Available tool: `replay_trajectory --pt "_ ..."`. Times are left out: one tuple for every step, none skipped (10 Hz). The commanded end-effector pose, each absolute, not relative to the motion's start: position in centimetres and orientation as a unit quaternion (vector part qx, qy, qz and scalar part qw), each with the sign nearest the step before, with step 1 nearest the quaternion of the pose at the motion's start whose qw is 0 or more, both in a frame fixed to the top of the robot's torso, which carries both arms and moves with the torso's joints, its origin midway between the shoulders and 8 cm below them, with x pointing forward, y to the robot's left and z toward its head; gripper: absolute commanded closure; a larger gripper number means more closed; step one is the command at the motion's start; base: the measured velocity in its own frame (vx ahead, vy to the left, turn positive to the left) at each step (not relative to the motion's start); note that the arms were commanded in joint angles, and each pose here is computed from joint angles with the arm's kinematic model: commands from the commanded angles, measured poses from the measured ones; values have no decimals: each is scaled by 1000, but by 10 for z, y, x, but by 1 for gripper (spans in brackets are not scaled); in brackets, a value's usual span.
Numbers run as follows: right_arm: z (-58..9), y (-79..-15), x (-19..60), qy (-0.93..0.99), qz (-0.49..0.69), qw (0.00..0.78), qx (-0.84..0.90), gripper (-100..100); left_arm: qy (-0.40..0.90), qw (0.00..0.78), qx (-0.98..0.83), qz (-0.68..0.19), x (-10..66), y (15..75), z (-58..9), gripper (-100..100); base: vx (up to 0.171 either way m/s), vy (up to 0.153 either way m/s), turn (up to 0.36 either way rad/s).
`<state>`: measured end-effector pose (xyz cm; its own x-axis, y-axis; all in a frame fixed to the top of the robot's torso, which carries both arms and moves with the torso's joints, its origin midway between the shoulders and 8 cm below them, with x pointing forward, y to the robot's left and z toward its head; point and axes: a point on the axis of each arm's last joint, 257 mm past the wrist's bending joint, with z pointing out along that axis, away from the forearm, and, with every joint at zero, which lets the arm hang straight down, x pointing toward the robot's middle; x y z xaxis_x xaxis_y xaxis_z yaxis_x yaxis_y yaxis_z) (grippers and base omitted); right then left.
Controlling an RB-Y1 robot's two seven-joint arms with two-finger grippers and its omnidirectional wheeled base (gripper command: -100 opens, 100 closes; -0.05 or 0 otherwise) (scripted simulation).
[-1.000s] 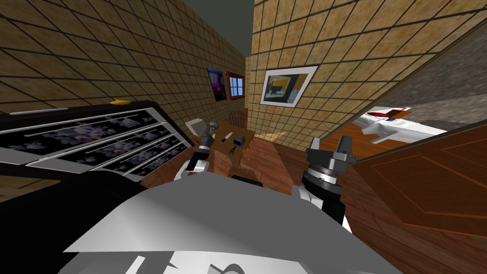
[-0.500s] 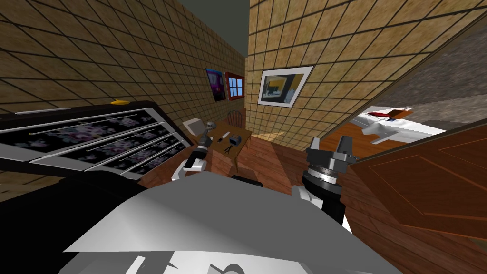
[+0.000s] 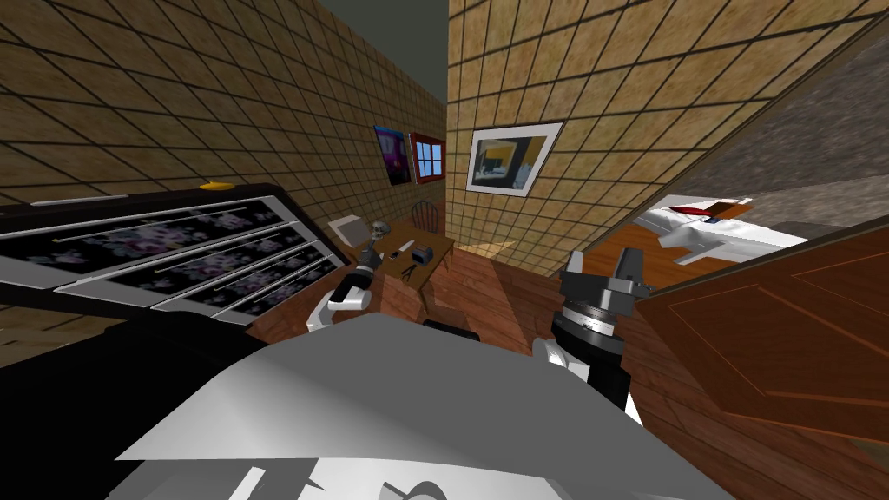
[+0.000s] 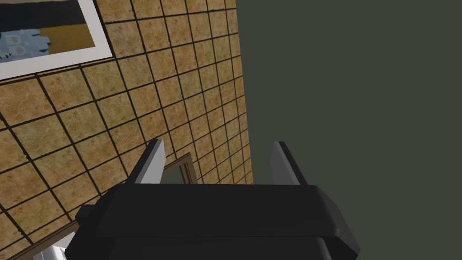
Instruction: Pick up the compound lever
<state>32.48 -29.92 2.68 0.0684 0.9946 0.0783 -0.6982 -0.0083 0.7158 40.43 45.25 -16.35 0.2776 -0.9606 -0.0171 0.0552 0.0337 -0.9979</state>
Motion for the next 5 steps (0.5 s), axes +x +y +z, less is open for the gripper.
replay_trajectory --pt "27 -299 325 239 639 662 309 0 416 574 -565 -422 404 461 -175 -100 39 -138 23" --pt "27 -299 325 239 639 662 309 0 404 566 -584 -418 403 478 -181 -100 17 -154 17" --pt "27 -299 325 239 639 662 309 0 409 558 -594 -410 402 480 -189 -100 19 -135 16" --pt "27 -299 325 239 639 662 309 0 396 549 -614 -406 401 496 -194 -100 64 -169 18" --pt "27 -299 325 240 639 662 309 0 399 543 -622 -399 400 497 -201 -100 47 -139 22"
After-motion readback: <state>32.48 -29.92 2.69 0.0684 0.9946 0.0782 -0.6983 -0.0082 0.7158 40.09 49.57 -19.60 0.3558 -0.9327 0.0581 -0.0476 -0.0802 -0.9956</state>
